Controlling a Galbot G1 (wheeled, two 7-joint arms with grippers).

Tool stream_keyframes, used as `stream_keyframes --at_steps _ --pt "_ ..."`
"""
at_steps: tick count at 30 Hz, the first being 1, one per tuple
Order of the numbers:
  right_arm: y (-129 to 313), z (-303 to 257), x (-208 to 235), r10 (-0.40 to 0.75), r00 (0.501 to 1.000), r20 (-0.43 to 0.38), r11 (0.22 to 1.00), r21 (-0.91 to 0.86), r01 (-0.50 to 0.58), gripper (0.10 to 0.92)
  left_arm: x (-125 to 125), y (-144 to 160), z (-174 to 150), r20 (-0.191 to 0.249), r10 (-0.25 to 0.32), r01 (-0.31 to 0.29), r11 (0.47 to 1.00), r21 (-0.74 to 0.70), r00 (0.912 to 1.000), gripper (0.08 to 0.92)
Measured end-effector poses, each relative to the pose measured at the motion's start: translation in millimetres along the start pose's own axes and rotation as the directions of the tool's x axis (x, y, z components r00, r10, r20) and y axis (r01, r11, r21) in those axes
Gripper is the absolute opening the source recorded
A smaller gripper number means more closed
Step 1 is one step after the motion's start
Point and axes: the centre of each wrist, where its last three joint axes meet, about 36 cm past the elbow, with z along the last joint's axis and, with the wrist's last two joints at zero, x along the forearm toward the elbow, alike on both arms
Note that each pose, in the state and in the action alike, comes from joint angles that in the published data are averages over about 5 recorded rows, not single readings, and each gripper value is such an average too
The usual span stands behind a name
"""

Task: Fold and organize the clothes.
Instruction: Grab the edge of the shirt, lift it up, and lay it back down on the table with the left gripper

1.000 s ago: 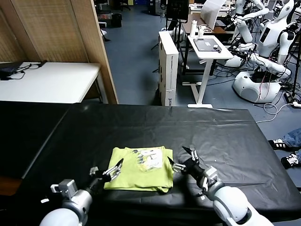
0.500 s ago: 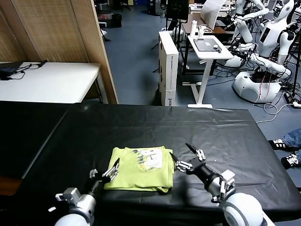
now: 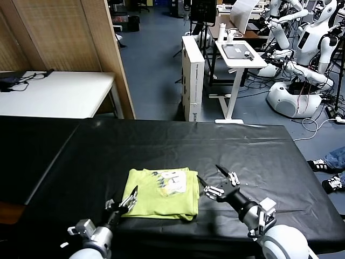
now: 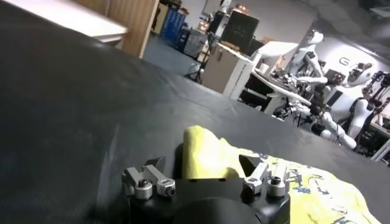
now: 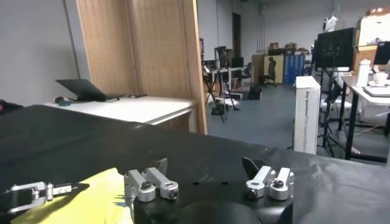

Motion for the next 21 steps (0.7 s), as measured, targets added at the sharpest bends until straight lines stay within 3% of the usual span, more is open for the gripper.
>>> stream_keyframes --at_steps 2,10,12,21 --pt "-0.1 0.0 0.1 0.0 1.0 0.0 1.0 0.001 0.0 0.907 0.4 -0.6 0.7 0.0 0.002 -0.002 1.0 0.011 1.0 0.756" --pt "0.7 1.9 0.1 0.0 1.0 0.005 1.0 0.007 0.0 0.907 2.3 -5.5 -5.9 -0.017 0.028 -0.027 0.994 0.103 0.9995 0.27" --pt "0.6 2.2 0.2 0.001 1.0 0.005 1.0 0.008 -0.001 0.907 2.9 -6.2 -8.7 -0.023 0.034 -0.031 0.992 0.121 0.9992 0.192" --pt "0.1 10.0 0.4 0.022 1.0 0.004 1.0 0.013 -0.022 0.907 9.6 4.2 -33.2 -0.007 0.029 -0.028 0.995 0.097 0.9996 0.173"
